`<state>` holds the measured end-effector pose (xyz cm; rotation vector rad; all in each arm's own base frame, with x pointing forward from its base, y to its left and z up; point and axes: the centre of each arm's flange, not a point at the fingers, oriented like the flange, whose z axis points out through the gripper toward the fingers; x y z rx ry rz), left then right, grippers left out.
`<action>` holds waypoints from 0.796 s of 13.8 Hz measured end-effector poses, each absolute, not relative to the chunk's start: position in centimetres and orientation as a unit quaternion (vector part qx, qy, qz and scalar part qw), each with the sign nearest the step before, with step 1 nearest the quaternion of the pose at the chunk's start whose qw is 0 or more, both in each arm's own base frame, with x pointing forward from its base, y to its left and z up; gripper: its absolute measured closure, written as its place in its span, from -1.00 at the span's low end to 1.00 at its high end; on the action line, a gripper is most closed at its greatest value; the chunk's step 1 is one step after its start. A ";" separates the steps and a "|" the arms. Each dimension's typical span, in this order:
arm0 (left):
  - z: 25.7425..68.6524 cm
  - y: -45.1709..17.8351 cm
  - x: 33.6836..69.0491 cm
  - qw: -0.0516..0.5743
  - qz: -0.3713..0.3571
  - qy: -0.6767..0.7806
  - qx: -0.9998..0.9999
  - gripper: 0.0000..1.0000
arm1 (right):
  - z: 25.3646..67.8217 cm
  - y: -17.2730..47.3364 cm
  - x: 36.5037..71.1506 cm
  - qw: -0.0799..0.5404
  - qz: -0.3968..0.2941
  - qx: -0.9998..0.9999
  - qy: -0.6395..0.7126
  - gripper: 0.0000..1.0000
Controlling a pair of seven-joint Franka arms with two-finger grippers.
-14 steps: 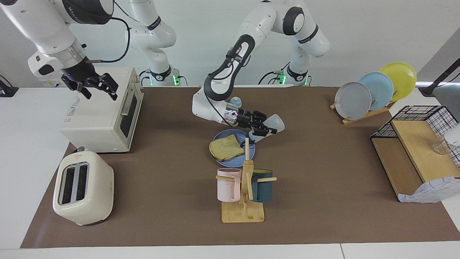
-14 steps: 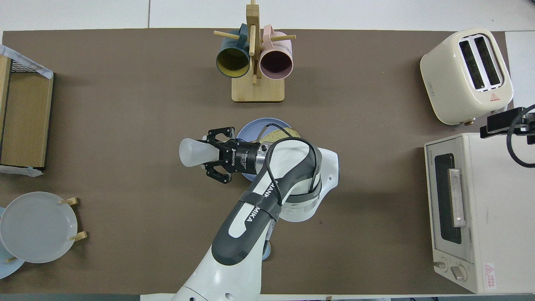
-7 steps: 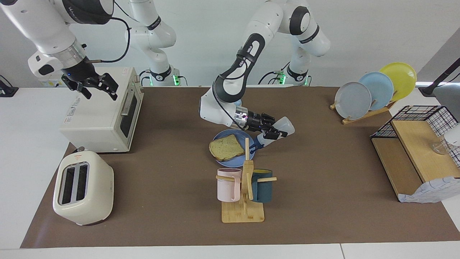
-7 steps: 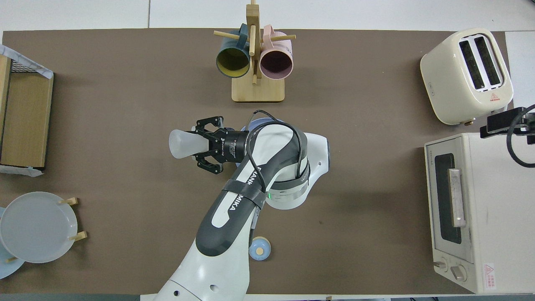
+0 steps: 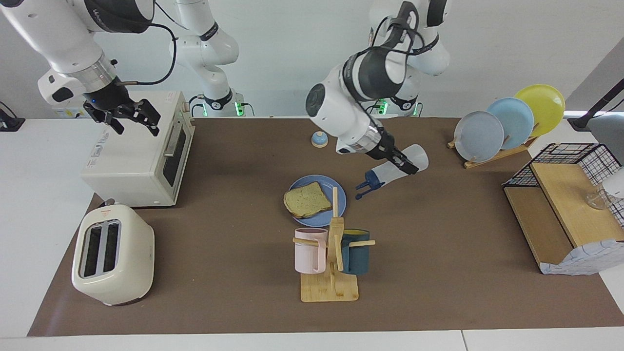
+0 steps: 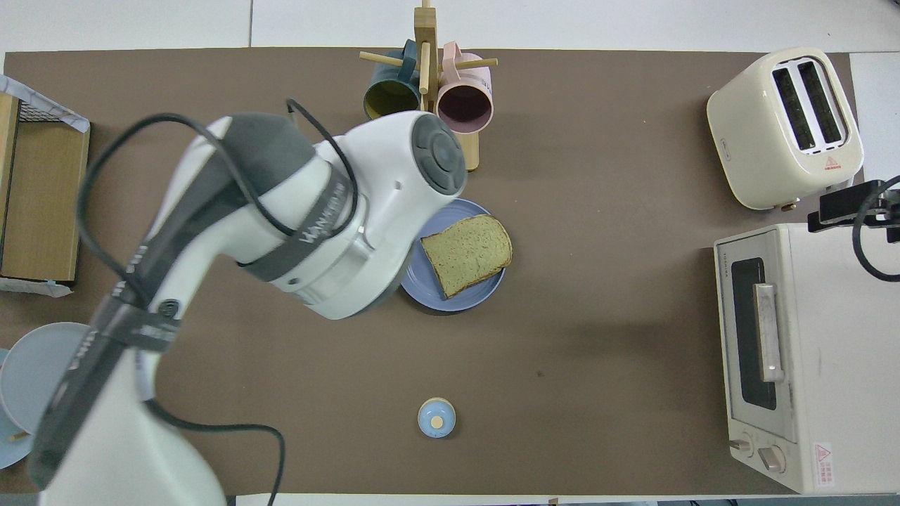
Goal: Put bread on plate and add seasoning
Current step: 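Carry the bottle back and set it down with the left gripper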
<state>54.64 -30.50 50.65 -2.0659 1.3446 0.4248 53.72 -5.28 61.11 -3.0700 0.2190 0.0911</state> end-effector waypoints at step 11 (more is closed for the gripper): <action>51.4 -16.1 61.6 0.052 -0.110 0.323 -0.939 0.01 | 61.1 -5.3 53.7 0.031 0.030 -0.997 0.071 -1.00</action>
